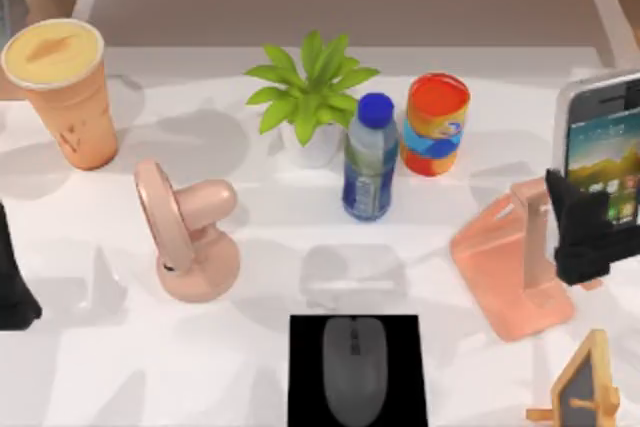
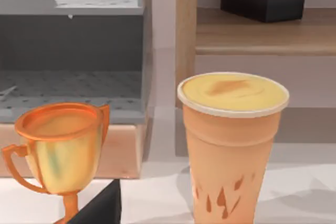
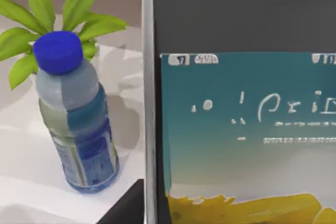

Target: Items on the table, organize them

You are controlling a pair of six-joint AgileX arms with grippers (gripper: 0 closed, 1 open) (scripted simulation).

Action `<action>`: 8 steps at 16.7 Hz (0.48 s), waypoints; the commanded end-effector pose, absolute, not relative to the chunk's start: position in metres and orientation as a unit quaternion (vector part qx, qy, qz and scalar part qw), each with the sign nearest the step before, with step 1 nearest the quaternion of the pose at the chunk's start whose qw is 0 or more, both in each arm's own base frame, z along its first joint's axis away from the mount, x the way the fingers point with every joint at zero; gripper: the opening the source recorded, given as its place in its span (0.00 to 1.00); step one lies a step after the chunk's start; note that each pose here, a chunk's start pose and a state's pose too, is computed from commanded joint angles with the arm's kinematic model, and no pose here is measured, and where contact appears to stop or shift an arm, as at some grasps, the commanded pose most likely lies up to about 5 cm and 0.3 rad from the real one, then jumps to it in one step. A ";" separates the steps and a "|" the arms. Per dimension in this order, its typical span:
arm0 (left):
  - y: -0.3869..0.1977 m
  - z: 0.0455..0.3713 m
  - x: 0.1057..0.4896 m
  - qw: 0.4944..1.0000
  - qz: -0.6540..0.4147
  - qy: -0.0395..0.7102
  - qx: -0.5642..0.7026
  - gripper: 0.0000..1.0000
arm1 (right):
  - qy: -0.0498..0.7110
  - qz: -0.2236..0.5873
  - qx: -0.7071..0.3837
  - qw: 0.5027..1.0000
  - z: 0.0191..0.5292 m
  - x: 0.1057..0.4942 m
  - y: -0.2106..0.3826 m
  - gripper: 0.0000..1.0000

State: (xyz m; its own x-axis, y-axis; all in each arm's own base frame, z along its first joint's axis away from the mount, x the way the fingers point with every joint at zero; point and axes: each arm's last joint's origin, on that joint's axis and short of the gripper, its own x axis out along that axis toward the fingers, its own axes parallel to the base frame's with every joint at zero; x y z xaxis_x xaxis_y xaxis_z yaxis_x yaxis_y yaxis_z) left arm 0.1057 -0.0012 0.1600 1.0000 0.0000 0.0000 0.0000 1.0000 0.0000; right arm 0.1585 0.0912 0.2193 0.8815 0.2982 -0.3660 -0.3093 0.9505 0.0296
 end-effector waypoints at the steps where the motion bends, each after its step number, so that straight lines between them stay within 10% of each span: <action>1: -0.001 0.160 0.106 1.000 0.000 0.000 0.000 1.00 | 0.200 0.161 -0.023 0.966 0.211 0.162 0.094 0.00; 8: -0.001 0.160 0.106 1.000 0.000 0.000 0.000 1.00 | 0.210 0.167 -0.041 0.962 0.198 0.172 0.100 0.00</action>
State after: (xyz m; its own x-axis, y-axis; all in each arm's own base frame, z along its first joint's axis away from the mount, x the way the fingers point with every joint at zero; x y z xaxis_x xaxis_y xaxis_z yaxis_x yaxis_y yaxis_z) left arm 0.1057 -0.0012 0.1600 1.0000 0.0000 0.0000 0.0000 1.0000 0.0000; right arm 0.1722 0.1004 0.1978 0.8559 0.3046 -0.4180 -0.3390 0.9408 -0.0085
